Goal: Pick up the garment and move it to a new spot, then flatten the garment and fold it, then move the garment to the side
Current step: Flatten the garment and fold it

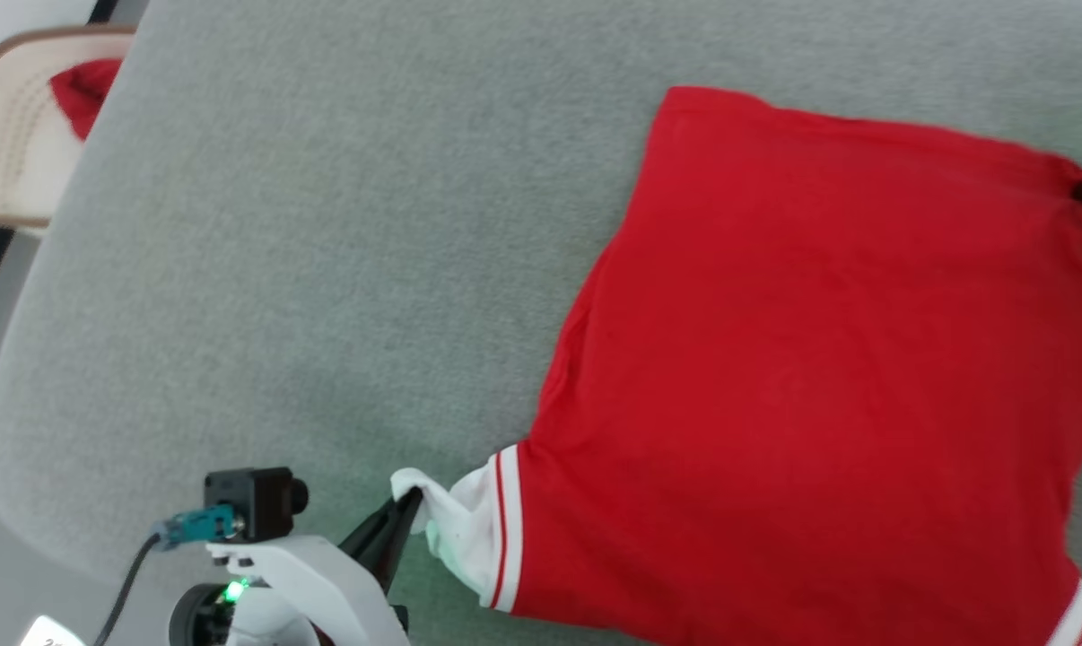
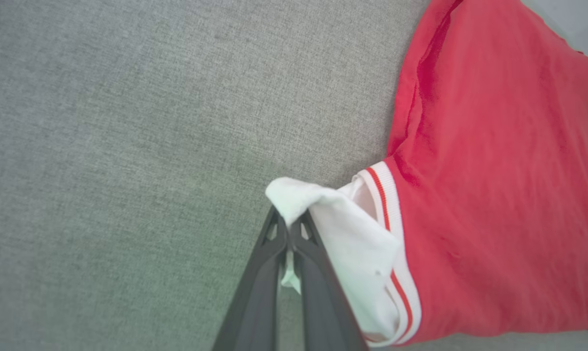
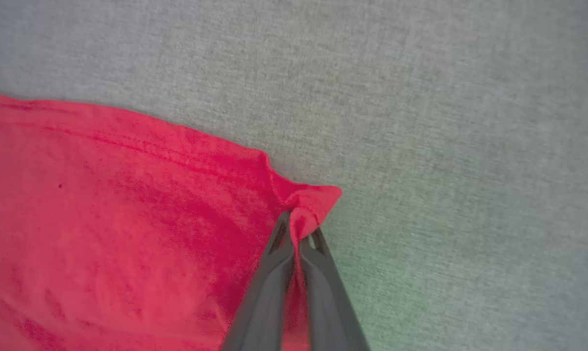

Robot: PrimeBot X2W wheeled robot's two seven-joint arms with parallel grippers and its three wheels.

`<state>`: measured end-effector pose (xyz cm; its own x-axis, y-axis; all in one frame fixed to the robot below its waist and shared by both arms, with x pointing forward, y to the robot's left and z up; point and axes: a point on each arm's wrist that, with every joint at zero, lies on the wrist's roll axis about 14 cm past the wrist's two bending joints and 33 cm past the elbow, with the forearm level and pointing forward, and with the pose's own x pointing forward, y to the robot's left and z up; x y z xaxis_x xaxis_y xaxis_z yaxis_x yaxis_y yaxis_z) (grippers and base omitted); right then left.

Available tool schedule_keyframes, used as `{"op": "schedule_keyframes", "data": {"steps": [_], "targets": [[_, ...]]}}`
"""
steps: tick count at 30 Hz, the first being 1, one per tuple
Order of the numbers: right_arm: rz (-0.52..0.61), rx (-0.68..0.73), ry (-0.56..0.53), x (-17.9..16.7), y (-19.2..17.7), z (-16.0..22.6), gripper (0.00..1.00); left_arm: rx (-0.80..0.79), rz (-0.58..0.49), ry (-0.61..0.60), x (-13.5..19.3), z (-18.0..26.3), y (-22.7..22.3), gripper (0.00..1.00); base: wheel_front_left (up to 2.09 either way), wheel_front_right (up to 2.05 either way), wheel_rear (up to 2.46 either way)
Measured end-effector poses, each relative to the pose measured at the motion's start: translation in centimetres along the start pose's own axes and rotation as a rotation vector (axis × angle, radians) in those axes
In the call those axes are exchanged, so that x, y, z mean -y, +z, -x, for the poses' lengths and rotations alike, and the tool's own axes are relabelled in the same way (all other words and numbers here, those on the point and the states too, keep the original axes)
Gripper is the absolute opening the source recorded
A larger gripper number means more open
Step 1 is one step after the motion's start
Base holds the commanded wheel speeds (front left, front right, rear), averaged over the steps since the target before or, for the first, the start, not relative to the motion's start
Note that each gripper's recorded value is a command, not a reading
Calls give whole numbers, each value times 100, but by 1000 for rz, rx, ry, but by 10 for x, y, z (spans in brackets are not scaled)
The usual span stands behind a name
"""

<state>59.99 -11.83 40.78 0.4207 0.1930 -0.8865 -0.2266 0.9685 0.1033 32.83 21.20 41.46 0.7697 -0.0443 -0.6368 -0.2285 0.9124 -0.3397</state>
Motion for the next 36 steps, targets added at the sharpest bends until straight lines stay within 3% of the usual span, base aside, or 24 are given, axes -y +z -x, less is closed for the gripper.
{"op": "schedule_keyframes", "data": {"steps": [9, 26, 36], "targets": [[-6, 76, 14, 30, -29, 47, 0, 43, -38, -56, 13, 2, 12, 0, 0, 0, 0], [-156, 110, 35, 57, -171, 118, 0, 91, -107, -130, 41, 7, 31, 0, 0, 0, 0], [-281, 71, 9, 53, -237, 128, 0, 99, -122, -162, 52, 8, 35, 0, 0, 0, 0]]}}
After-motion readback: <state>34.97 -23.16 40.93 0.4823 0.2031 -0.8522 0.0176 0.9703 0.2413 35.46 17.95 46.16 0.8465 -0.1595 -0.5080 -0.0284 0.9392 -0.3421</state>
